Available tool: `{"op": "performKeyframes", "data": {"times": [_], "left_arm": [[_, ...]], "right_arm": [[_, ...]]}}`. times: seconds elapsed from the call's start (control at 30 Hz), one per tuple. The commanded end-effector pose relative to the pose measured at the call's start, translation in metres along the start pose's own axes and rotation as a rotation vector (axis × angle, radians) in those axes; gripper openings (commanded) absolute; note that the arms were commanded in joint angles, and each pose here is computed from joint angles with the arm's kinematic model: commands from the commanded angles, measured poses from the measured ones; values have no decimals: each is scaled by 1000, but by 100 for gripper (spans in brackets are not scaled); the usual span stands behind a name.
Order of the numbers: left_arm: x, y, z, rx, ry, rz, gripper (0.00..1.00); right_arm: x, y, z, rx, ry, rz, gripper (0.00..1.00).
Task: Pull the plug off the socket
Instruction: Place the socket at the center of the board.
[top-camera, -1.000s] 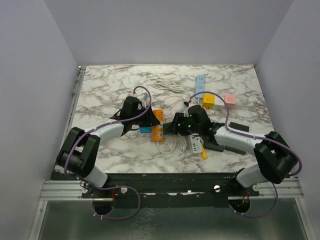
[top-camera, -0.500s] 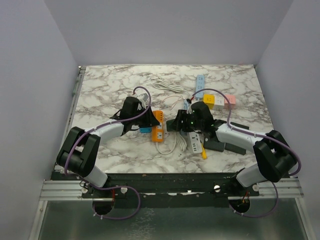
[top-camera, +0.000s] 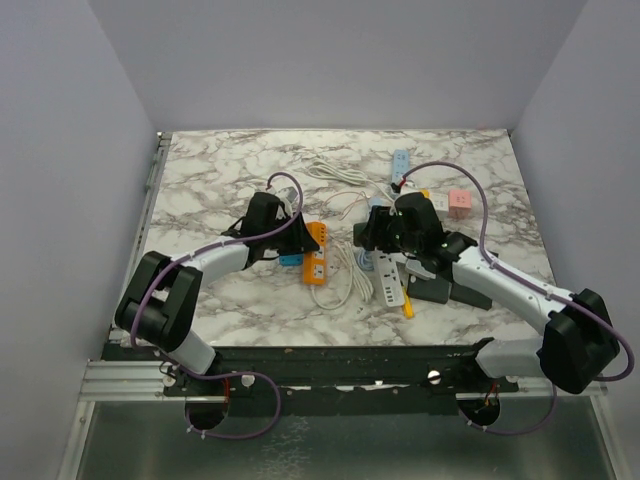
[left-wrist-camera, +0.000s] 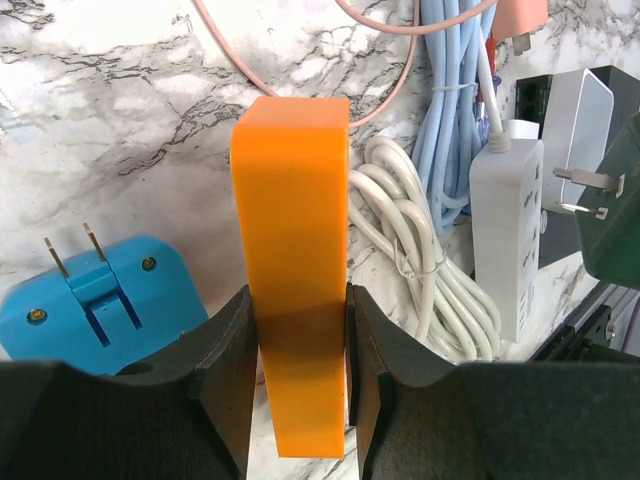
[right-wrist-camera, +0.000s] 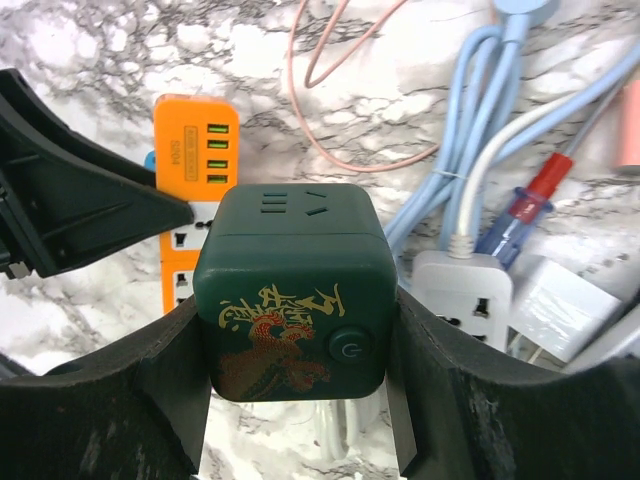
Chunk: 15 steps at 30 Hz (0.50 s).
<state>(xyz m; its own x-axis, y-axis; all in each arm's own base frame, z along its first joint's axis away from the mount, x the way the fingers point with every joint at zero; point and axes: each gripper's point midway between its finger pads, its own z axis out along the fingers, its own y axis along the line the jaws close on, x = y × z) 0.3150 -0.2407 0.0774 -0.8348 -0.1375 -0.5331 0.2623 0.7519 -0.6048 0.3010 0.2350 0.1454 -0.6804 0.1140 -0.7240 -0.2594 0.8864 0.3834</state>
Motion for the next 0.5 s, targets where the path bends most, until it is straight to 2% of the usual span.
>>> {"op": "performKeyframes", "data": {"times": [0.0,0.27,0.47], "left_arm": [[10,18,4,-70,39,5,30],[8,24,4,-111,44,8,58],[-15,20,-15,-159,-56,63,76]], "right_arm": [[-4,-16,-9,89,-13,-29,1],[0,-21,-7,113,-14,-18,1],[-8,-30,-15,167,-42,-40,1]]}}
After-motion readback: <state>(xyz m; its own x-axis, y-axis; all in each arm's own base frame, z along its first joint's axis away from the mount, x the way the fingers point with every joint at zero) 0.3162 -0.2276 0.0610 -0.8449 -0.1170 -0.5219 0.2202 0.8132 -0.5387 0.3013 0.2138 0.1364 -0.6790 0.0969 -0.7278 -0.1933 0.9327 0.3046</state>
